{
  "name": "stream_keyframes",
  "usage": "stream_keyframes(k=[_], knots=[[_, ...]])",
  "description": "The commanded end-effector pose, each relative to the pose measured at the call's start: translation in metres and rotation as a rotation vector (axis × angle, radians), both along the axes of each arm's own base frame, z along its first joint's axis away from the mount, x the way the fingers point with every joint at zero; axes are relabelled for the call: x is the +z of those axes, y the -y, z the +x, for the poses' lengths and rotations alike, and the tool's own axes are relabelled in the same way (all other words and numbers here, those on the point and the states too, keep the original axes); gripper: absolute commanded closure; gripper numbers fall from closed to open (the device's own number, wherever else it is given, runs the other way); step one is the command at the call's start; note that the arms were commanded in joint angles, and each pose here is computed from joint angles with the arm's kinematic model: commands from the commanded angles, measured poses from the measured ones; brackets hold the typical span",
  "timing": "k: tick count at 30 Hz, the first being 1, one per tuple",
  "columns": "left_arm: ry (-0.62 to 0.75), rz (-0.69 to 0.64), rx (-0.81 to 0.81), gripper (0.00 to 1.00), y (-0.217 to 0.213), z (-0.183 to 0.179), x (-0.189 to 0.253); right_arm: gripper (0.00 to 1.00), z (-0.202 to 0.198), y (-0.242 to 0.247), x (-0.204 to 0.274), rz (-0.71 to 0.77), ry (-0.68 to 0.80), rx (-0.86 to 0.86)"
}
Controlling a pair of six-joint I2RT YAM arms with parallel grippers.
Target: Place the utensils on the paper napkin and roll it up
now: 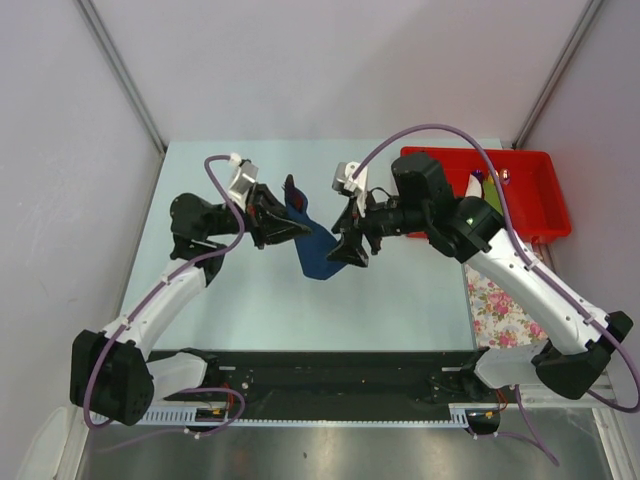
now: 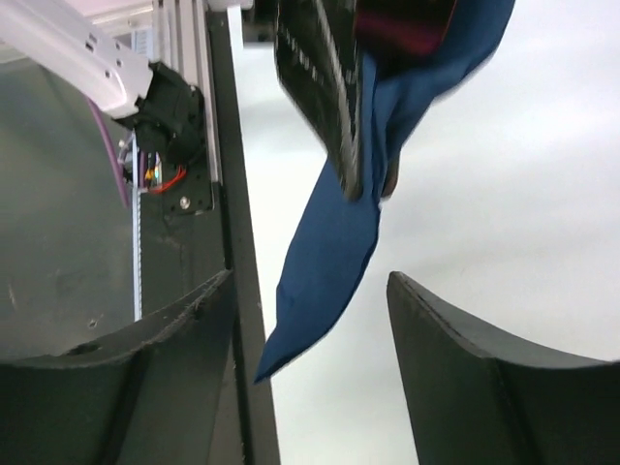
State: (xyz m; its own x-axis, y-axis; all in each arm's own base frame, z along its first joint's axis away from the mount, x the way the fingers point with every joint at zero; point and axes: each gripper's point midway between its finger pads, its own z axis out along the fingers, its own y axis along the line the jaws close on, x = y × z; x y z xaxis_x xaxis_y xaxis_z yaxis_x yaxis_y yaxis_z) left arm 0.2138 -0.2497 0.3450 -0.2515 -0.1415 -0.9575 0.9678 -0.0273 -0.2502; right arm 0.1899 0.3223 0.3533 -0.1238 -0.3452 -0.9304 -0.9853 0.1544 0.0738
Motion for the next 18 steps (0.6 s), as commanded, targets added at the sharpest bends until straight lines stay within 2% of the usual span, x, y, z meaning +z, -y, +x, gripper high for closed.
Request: stream_keyframes(k=[1, 6, 9, 10, 18], knots=[[0.116, -0.043, 0.037, 1.0, -0.003, 0.003, 0.032, 0.39, -0.007, 0.018, -0.013, -0.046, -0.039, -0.032], [0.123, -0.05, 0.041, 1.0, -0.003, 0.003, 0.037, 0.65, -0.009, 0.025, -0.018, -0.056, -0.062, -0.042], [0.128, -0.06, 0.037, 1.0, -0.004, 0.001, 0.04, 0.88, -0.008, 0.026, -0.024, -0.07, -0.067, -0.041], [0.115, -0.064, 0.031, 1.0, -0.003, 0.0, 0.041, 1.0, -0.005, 0.027, -0.024, -0.069, -0.062, -0.048], [0.114, -0.086, -0.039, 1.0, -0.001, -0.024, 0.05, 1.0, 0.037, 0.031, -0.032, -0.06, -0.029, -0.085]])
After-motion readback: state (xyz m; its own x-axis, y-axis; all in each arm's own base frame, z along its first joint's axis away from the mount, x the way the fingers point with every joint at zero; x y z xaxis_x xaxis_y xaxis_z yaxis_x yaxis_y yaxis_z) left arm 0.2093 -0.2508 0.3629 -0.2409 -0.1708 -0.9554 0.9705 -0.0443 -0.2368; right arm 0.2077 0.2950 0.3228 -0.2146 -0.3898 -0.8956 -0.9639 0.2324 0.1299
